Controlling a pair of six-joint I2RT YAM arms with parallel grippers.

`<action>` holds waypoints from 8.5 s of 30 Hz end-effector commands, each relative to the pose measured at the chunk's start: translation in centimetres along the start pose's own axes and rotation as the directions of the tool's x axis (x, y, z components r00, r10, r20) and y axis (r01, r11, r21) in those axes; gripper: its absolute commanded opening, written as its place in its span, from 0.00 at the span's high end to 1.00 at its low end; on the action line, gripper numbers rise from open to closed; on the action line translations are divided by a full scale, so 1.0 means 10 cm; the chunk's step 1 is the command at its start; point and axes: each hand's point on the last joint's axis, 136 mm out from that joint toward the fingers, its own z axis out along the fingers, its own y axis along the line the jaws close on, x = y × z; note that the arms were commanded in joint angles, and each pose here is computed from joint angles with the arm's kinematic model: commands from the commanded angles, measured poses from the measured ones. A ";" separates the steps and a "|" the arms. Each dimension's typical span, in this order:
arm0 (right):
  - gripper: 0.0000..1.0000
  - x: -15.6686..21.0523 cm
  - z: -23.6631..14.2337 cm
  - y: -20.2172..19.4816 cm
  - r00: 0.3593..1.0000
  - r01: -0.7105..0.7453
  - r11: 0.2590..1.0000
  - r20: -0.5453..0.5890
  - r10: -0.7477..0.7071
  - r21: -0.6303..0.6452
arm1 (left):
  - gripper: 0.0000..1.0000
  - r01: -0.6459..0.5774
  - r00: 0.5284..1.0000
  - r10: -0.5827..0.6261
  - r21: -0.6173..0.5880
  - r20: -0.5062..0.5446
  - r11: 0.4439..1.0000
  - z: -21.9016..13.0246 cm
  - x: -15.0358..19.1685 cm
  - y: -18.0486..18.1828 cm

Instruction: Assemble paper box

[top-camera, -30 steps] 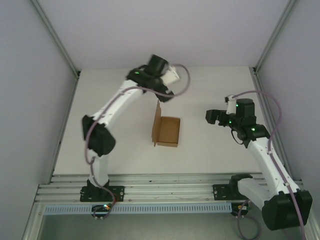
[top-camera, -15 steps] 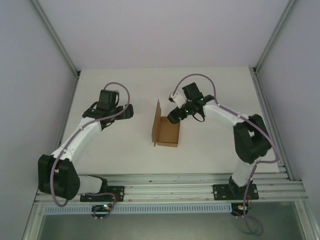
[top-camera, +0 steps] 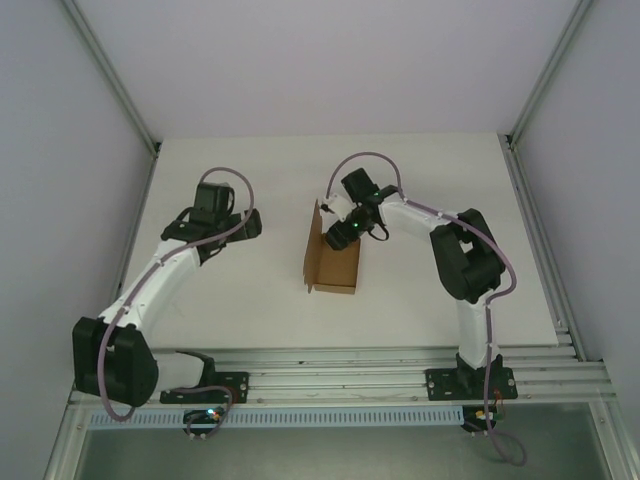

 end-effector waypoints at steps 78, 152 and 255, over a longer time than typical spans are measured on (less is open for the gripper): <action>0.51 0.19 -1.17 -0.68 0.989 -0.072 0.992 0.136 0.058 0.100 | 0.61 -0.635 0.498 0.862 0.716 0.092 0.290 0.73 0.20 -1.88; 0.93 -0.02 -1.43 -1.12 0.635 -0.759 0.539 0.597 0.490 0.365 | 1.00 -0.250 0.960 0.272 0.233 -0.066 0.940 0.67 -0.32 -2.20; 0.15 0.65 -1.69 -0.12 0.596 -0.684 0.700 0.709 0.377 0.203 | 0.00 -0.142 0.989 0.114 0.391 0.095 0.909 -0.33 -0.27 -1.49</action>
